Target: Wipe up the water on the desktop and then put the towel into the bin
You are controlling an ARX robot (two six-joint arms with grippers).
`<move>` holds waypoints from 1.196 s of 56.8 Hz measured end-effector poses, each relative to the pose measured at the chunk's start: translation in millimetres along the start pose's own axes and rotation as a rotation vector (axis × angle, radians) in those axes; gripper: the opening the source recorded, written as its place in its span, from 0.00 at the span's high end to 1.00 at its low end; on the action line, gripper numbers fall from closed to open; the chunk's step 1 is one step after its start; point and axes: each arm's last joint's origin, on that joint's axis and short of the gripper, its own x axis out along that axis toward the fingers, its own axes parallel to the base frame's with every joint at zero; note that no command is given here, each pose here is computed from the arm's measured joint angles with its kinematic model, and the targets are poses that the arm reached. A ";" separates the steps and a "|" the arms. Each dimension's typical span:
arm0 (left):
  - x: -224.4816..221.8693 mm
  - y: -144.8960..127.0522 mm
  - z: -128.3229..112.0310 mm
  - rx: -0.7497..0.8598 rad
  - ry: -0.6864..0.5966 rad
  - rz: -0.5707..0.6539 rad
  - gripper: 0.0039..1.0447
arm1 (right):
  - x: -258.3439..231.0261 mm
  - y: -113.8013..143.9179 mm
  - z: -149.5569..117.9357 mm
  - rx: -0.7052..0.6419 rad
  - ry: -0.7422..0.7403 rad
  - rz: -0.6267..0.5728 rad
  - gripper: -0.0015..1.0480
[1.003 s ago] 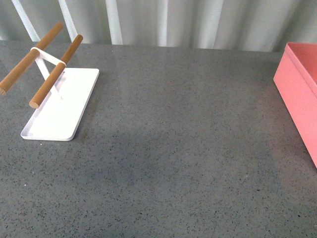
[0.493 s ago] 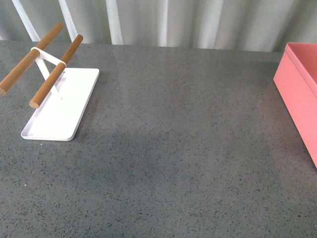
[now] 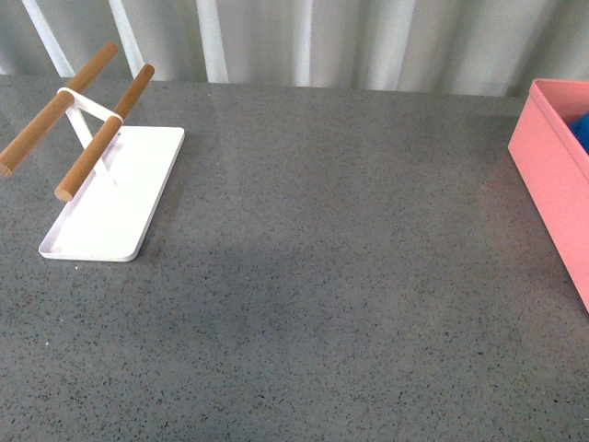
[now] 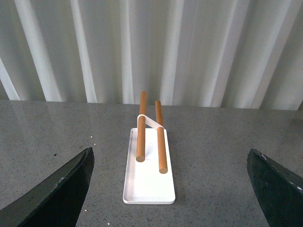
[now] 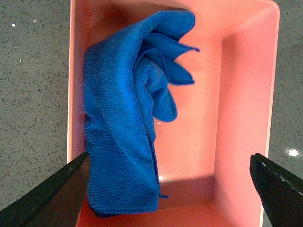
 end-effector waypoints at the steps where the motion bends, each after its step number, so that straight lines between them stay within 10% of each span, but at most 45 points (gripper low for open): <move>1: 0.0 0.0 0.0 0.000 0.000 0.000 0.06 | 0.0 0.0 0.0 0.000 0.000 0.000 0.07; 13: 0.0 0.0 0.0 0.000 0.000 0.000 0.06 | 0.1 -0.2 0.1 0.012 -0.025 0.015 0.08; 20: 0.0 0.1 0.0 0.000 0.000 0.002 0.06 | 4.5 10.9 -23.4 0.174 -0.504 0.221 0.27; 32: 0.0 0.0 0.0 0.000 0.000 0.000 0.06 | -30.1 25.7 -75.5 0.228 -1.049 0.176 0.59; 44: 0.0 0.0 0.0 0.000 0.000 0.000 0.06 | -44.4 41.7 -131.5 0.233 -1.058 0.180 0.96; 68: 0.0 0.0 0.0 0.000 0.000 0.001 0.06 | -66.3 61.2 -195.4 0.233 -1.056 0.184 0.97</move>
